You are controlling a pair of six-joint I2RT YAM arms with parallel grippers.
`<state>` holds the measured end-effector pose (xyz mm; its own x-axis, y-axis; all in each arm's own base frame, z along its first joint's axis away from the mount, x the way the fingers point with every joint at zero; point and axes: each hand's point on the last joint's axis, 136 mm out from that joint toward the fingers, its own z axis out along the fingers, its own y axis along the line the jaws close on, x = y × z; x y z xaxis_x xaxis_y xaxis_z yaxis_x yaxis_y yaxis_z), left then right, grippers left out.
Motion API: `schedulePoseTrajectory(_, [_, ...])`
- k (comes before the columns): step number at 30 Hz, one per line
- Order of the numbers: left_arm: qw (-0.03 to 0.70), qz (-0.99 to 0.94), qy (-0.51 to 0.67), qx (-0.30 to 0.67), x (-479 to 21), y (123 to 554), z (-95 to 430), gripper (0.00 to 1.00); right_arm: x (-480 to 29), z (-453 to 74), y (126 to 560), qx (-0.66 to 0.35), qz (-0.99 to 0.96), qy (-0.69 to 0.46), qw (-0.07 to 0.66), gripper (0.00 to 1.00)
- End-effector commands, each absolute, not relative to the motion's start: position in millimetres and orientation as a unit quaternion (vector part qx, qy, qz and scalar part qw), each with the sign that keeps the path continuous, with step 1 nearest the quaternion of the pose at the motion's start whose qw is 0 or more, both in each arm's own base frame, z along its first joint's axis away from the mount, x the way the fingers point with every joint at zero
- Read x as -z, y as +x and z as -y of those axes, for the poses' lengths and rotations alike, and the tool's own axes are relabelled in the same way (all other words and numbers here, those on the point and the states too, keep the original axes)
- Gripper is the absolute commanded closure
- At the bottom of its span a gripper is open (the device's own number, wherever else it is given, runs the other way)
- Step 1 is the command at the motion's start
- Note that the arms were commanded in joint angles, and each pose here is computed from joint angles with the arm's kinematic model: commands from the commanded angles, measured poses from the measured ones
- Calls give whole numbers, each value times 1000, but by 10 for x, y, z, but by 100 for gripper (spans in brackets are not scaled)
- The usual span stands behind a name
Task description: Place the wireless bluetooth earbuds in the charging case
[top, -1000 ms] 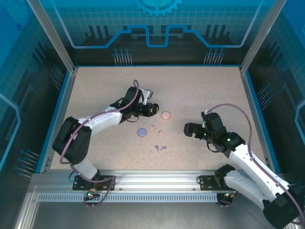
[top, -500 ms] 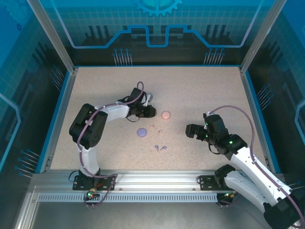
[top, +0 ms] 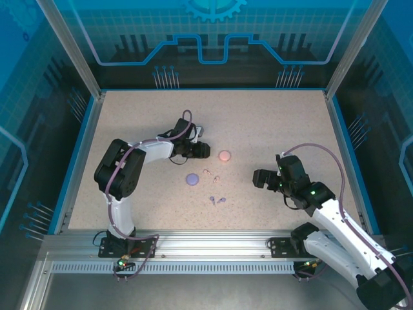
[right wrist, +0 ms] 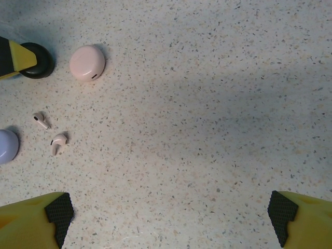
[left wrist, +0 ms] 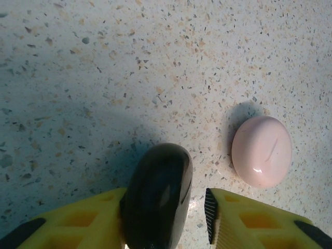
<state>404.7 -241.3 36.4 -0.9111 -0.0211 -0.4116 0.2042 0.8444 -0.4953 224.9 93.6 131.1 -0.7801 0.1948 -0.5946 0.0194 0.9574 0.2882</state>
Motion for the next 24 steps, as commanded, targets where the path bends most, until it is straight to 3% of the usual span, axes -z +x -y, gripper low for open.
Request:
schedulePoseTrajectory(1, [202,-944,48,257,-288,4051,2286,56,-1442,-869,2276,-119,-933,51,337,0])
schedulePoseTrajectory(11, [273,-927,48,253,-788,3992,2068,44,-1687,-1041,2454,-109,-937,-43,329,0])
schedulePoseTrajectory(24, [447,-857,46,253,-2004,3355,1606,19,-1772,-1675,3113,-61,-911,-339,225,0])
